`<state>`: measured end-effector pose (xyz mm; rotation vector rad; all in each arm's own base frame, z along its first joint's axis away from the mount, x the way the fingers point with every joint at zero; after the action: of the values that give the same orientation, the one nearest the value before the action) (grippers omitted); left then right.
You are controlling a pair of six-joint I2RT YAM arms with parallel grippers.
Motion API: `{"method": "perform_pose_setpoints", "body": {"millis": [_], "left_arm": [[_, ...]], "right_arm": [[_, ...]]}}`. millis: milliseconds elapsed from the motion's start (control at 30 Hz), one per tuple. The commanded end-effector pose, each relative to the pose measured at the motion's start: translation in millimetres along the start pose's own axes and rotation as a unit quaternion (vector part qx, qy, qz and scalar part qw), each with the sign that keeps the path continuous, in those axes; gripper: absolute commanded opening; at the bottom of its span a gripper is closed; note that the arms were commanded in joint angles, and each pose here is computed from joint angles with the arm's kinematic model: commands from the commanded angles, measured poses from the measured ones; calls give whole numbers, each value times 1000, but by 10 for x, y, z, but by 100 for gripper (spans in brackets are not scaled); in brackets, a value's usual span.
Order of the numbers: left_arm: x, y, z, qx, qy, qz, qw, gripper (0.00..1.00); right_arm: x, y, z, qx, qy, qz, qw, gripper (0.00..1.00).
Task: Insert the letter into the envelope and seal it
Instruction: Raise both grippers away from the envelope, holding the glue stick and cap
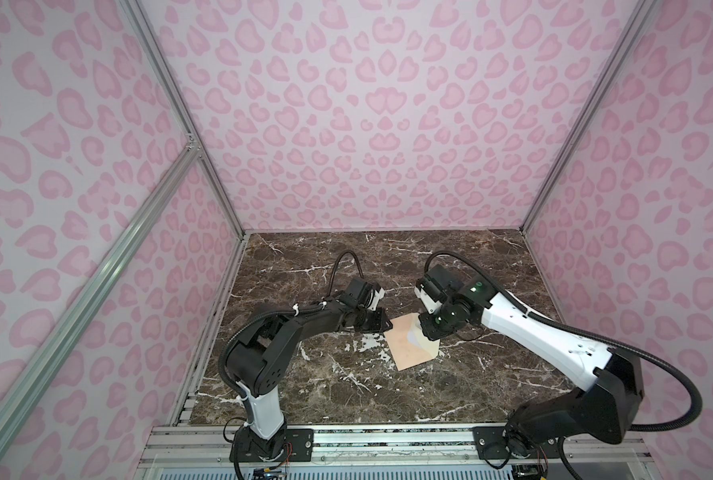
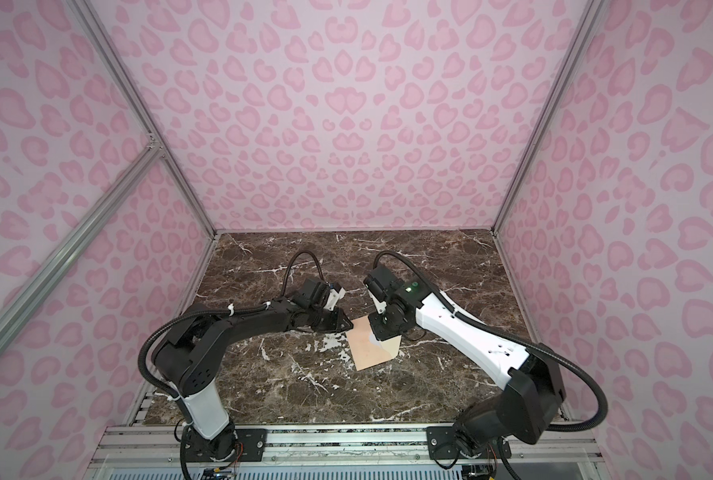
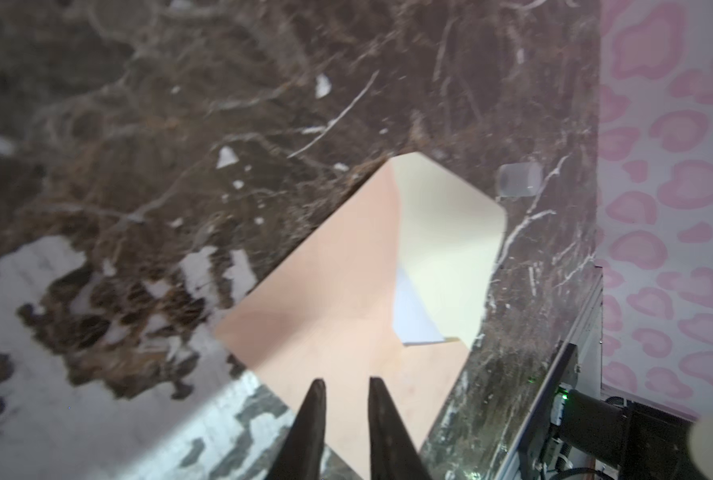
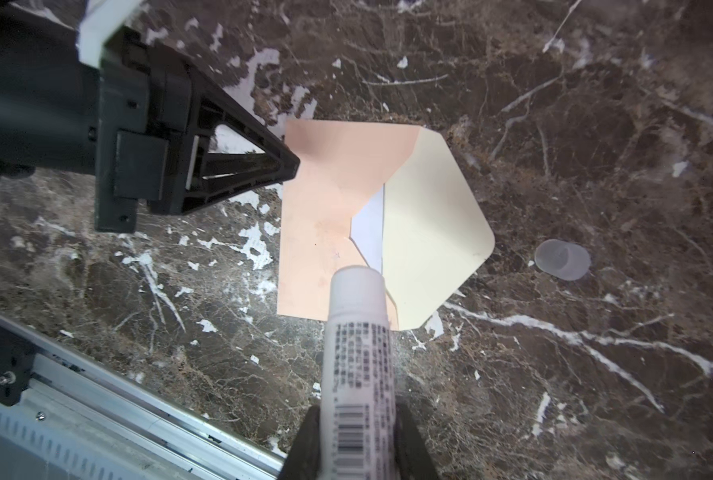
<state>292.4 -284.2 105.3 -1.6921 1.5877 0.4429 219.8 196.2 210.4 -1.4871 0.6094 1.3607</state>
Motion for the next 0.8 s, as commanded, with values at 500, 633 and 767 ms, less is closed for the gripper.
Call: {"method": "perform_pose_setpoints", "body": {"millis": [500,633,767], "left_arm": [[-1569,-101,-1140,102,154,-219,958,72],[-1786,-54,-1275,93,203,-249,942,77],[-1848,-41,-1459,88,264,-259,925,98]], "right_arm": [[-968,-63,-25,-1,-85,-523,848,0],[-1053,-72,67,-18,-82,-569,818,0],[-1083,-161,212,-29,-89,-590,802,0]]}}
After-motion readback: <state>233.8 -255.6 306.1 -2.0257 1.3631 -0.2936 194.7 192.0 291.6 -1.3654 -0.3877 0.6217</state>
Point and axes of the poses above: each gripper's point midway between its finger pads, its own x axis out along the fingers, its own z axis along the line the jaws close on, y = z × x, the point moved 5 cm from there along -x, back along the fingers, and after that the axes turned 4 degrees about -x, right-handed, at the moved point
